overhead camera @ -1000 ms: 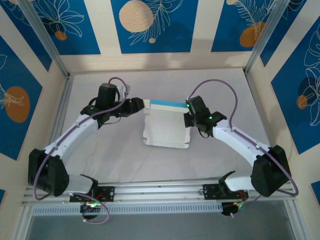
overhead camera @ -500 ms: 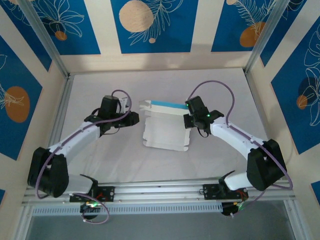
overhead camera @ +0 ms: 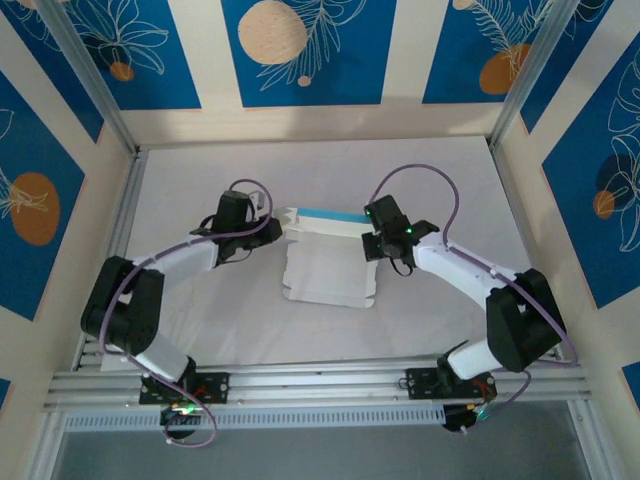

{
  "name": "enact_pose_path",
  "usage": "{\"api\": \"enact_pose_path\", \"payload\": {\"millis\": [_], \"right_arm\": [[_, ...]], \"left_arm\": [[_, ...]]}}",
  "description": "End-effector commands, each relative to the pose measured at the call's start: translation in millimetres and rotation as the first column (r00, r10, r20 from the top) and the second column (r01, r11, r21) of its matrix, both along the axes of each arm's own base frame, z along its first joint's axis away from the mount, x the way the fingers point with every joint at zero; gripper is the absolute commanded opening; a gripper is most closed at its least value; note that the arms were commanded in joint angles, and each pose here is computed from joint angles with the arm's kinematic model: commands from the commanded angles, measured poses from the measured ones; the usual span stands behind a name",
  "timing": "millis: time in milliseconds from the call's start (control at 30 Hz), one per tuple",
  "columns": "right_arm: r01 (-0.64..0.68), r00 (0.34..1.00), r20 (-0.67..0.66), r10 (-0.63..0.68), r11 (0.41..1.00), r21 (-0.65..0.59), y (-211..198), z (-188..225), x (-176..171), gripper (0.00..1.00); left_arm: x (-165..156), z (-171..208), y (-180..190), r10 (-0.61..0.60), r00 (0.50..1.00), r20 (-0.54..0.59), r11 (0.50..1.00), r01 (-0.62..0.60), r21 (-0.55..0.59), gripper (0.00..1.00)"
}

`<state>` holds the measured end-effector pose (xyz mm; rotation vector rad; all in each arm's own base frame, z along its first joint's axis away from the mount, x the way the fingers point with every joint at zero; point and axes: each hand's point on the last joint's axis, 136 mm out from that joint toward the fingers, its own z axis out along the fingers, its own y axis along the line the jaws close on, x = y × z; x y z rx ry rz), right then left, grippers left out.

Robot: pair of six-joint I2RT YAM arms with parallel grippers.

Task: Fold the paper box

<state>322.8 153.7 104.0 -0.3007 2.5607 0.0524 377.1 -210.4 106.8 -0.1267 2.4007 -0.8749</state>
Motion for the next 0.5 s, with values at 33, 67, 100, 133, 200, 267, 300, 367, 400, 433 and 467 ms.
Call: {"api": "enact_pose_path", "payload": {"millis": [33, 67, 100, 133, 200, 267, 300, 367, 400, 433, 467], "right_arm": [[-0.008, 1.000, 0.007, 0.008, 0.999, 0.050, 14.6, 7.0, 4.2, 0.00], [-0.008, 1.000, 0.004, 0.008, 0.999, 0.049, 15.2, 6.4, 3.9, 0.00], [-0.008, 1.000, 0.001, 0.008, 0.999, 0.049, 16.2, 6.1, 3.4, 0.00], [-0.008, 1.000, 0.002, 0.008, 0.999, 0.052, 17.1, 6.5, 3.6, 0.00], [-0.010, 1.000, -0.002, 0.010, 0.998, 0.054, 19.0, 6.4, 3.0, 0.00], [-0.015, 1.000, -0.004, 0.015, 0.998, 0.060, 22.2, 7.0, 2.5, 0.00], [-0.018, 1.000, -0.006, 0.018, 0.998, 0.061, 24.0, 6.9, 1.9, 0.00], [-0.020, 1.000, -0.013, 0.021, 0.998, 0.066, 26.9, 6.3, 1.1, 0.00], [-0.018, 1.000, -0.019, 0.020, 0.997, 0.068, 27.4, 5.3, 0.8, 0.00], [-0.020, 0.999, -0.024, 0.022, 0.997, 0.070, 29.2, 4.1, 0.3, 0.00], [-0.018, 0.999, -0.027, 0.020, 0.997, 0.070, 29.4, 3.8, 0.4, 0.00]], "left_arm": [[17.7, -6.1, -3.6, 0.049, 0.999, 0.023, 0.999, -0.049, -0.022, 0.07], [19.1, -8.6, -5.0, 0.049, 0.999, 0.015, 0.998, -0.049, -0.026, 0.06], [19.9, -12.9, -5.7, 0.053, 0.999, 0.004, 0.998, -0.053, -0.031, 0.06], [20.4, -16.8, -6.5, 0.058, 0.998, -0.005, 0.998, -0.058, -0.039, 0.05], [20.8, -22.6, -8.5, 0.062, 0.998, -0.020, 0.996, -0.063, -0.056, 0.06], [20.9, -28.6, -8.6, 0.067, 0.997, -0.035, 0.996, -0.069, -0.057, 0.08], [21.3, -31.4, -8.7, 0.070, 0.997, -0.040, 0.996, -0.072, -0.058, 0.08], [21.9, -35.5, -9.4, 0.073, 0.996, -0.050, 0.995, -0.076, -0.062, 0.11], [21.4, -37.6, -10.2, 0.072, 0.996, -0.055, 0.995, -0.075, -0.067, 0.11], [21.7, -38.0, -11.5, 0.072, 0.996, -0.059, 0.994, -0.076, -0.078, 0.12], [21.3, -38.6, -12.7, 0.070, 0.996, -0.060, 0.993, -0.075, -0.089, 0.12]]}}
